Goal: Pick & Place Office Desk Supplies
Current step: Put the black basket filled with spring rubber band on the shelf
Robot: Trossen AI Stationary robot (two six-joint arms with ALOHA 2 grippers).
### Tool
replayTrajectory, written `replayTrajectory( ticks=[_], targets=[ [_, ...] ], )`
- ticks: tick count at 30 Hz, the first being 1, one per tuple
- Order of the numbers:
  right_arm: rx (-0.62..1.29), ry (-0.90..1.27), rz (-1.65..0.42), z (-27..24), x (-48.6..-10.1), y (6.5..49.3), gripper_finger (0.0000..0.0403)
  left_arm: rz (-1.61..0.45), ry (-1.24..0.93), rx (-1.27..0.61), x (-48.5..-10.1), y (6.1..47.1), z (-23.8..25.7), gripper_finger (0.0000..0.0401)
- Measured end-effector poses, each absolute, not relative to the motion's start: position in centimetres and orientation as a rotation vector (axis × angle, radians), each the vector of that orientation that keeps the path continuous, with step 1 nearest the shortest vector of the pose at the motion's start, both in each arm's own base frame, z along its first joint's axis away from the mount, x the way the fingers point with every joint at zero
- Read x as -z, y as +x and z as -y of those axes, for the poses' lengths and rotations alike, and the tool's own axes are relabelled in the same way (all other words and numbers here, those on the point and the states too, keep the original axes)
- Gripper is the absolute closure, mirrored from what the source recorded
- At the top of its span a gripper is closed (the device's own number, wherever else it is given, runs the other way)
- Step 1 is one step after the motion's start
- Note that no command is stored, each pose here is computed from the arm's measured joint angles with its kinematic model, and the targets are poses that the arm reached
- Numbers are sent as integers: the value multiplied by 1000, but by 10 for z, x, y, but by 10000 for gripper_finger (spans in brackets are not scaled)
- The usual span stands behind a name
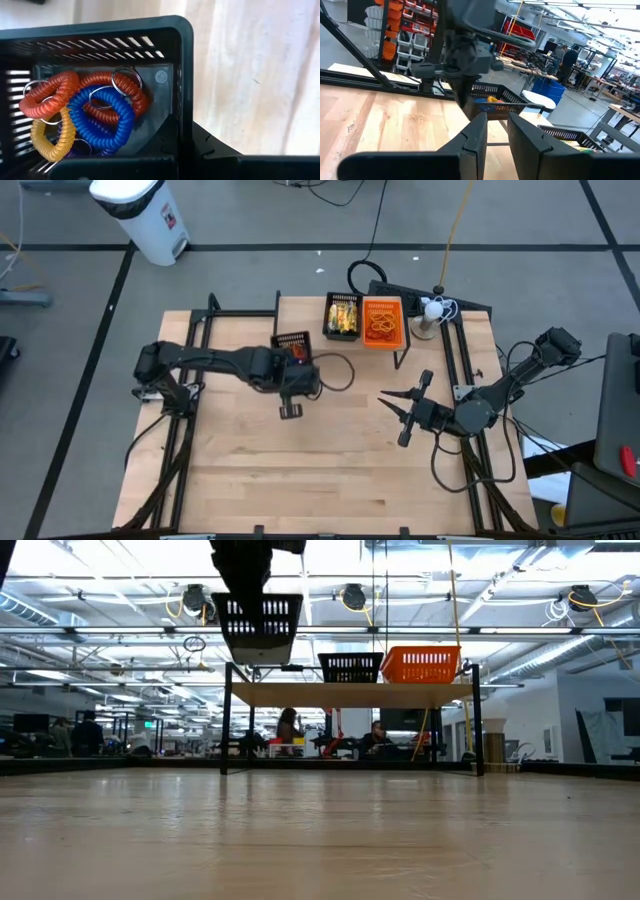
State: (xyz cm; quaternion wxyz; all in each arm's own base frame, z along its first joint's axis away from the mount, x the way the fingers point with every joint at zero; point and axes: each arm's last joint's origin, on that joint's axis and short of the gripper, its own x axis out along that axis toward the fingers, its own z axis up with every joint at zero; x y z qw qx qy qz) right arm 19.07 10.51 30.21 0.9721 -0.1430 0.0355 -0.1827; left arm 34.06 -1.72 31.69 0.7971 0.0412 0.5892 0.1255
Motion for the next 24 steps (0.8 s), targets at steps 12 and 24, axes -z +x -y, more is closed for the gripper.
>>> replayTrajectory(
  ticks=[12, 24],
  targets=[
    [370, -308, -78, -105, -302, 191, 335, -1271, 125, -289, -318, 342, -28, 401],
    [369, -336, -94, -105, -300, 191, 335, -1280, 180, -288, -319, 339, -69, 401]
  ],
)
